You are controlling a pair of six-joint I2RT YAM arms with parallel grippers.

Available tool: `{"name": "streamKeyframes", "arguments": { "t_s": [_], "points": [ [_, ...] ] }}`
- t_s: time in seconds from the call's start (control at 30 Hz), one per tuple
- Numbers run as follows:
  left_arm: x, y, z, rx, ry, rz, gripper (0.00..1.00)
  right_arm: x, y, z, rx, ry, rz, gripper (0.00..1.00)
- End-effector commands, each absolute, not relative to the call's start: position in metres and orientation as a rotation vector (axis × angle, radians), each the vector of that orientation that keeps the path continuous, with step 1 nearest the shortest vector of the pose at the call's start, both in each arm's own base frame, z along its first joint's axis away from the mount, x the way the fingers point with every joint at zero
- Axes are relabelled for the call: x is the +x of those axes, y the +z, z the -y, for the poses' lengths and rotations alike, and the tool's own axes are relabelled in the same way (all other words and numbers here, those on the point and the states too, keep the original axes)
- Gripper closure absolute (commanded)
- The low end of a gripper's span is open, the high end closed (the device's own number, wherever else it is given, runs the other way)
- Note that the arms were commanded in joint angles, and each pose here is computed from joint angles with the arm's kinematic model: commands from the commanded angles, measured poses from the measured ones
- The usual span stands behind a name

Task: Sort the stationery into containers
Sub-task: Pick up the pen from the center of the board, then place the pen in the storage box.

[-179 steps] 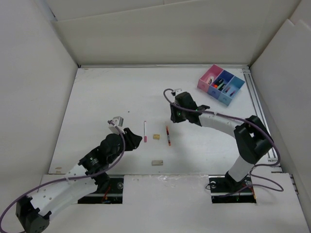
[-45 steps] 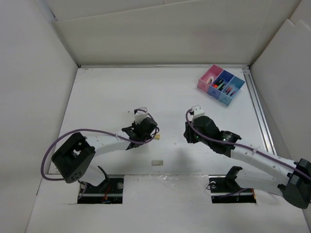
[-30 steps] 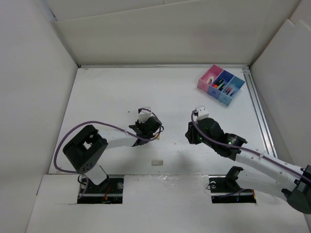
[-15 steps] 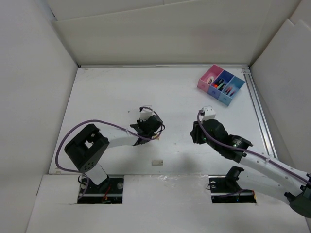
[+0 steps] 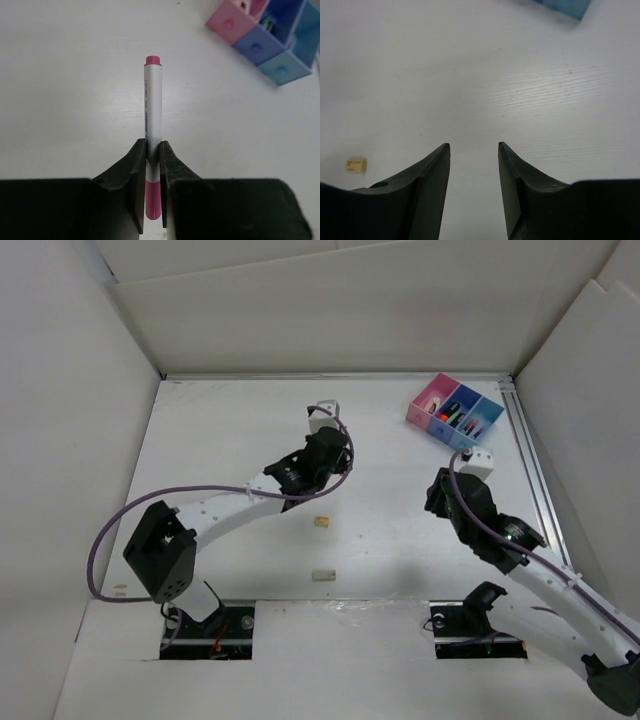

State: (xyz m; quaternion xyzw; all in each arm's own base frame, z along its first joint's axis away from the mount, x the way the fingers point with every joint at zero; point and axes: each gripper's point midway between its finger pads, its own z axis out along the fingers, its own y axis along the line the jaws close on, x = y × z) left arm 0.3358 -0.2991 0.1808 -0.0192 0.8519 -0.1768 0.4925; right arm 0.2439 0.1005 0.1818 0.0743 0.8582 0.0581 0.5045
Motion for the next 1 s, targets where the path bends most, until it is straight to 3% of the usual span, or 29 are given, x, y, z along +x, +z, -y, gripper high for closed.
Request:
{"name": "streamKeyframes", "arguments": {
  "t_s": [0.0, 0.33, 0.5, 0.97],
  "points": [
    [0.347, 0.229, 0.347, 0.049, -0.611, -1.969, 1.0, 0.25, 0.219, -0.072, 0.344, 0.11, -1.95, 0.51],
    [0.384, 0.274, 0.464, 0.28, -0.831, -1.854, 1.0, 0.257, 0.234, -0.039, 0.453, 0.077, -1.906, 0.51],
    [0.401, 0.264, 0.512, 0.405, -0.898, -1.821, 1.0, 0.254, 0.236, -0.033, 0.466, 0.103, -1.894, 0.51],
    [0.441, 0.264, 0.587, 0.511, -1.048, -1.594, 0.95, 0.234, 0.244, -0.032, 0.44, 0.17, -1.88, 0.5]
  ]
}}
